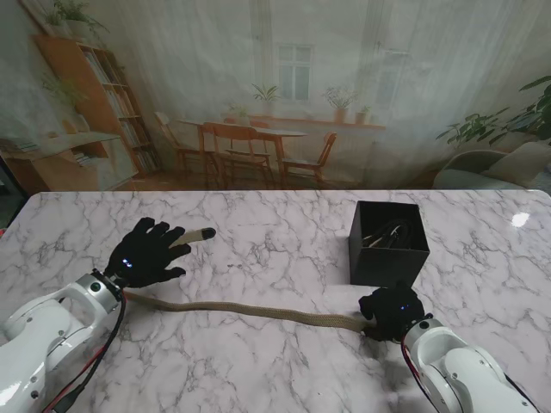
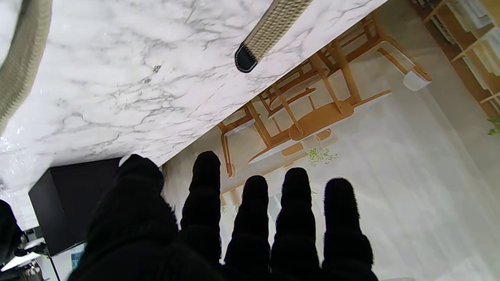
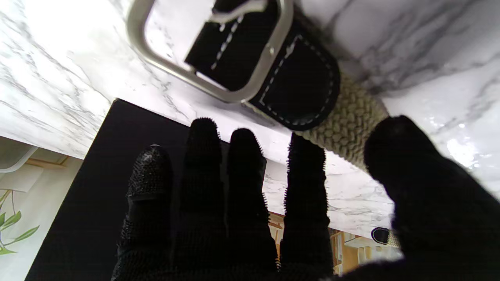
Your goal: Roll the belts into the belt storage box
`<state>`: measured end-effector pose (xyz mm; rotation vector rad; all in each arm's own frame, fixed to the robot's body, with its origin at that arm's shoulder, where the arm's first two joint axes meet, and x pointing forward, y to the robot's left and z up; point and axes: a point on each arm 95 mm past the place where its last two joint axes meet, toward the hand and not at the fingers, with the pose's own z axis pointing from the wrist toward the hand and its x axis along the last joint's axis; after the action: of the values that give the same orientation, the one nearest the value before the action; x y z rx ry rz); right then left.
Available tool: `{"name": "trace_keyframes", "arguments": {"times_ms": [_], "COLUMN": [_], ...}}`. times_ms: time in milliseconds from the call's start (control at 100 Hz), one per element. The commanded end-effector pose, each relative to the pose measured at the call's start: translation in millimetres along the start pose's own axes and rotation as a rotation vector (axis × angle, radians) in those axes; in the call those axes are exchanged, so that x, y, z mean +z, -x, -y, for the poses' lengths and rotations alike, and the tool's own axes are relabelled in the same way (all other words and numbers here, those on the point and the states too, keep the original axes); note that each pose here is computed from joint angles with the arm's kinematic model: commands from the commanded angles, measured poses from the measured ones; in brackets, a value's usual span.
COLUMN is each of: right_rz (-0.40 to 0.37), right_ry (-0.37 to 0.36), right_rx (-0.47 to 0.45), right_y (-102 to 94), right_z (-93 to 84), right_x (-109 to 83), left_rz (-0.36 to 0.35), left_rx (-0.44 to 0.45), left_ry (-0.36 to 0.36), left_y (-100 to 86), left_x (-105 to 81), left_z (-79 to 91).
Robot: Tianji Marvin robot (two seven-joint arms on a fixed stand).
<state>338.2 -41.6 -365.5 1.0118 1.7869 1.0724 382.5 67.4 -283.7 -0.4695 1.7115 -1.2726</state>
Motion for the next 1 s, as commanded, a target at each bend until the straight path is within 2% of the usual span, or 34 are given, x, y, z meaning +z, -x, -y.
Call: {"name": "trace_keyframes", "arguments": {"times_ms": [0,550,750,900,990], "right_rz": [-0.001,-0.014,0.009,0.004,-0.009], "right_ry": [-0.015,0.048,0.09,0.08,0.042], "right_rx": [0.005,0.054,0.143,0.207,0.21], "right_y": [-1.2,-3.4,-8.6,-11.9,-12.1], "right_z": [6.7,10.3,12.9,12.6,12.5], "right_x": [-1.2,3.7,8.5,9.4,7.4], "left_rz": [-0.004,-0.014,-0.016,-0.018,-0.019], "left_rx": [-0.012,-0.034,-0.035,-0.039,-0.041], "left_ry": [0.025,0.039,0.037,0.04,0.041], "left_y": [-6.6,-12.3,-12.9,-14.0,-14.4], "left_x": [6.3,12.5,12.7,12.8,13.1], "left_z": [-3.6,-10.2,-10.3,-10.2,-10.3]}}
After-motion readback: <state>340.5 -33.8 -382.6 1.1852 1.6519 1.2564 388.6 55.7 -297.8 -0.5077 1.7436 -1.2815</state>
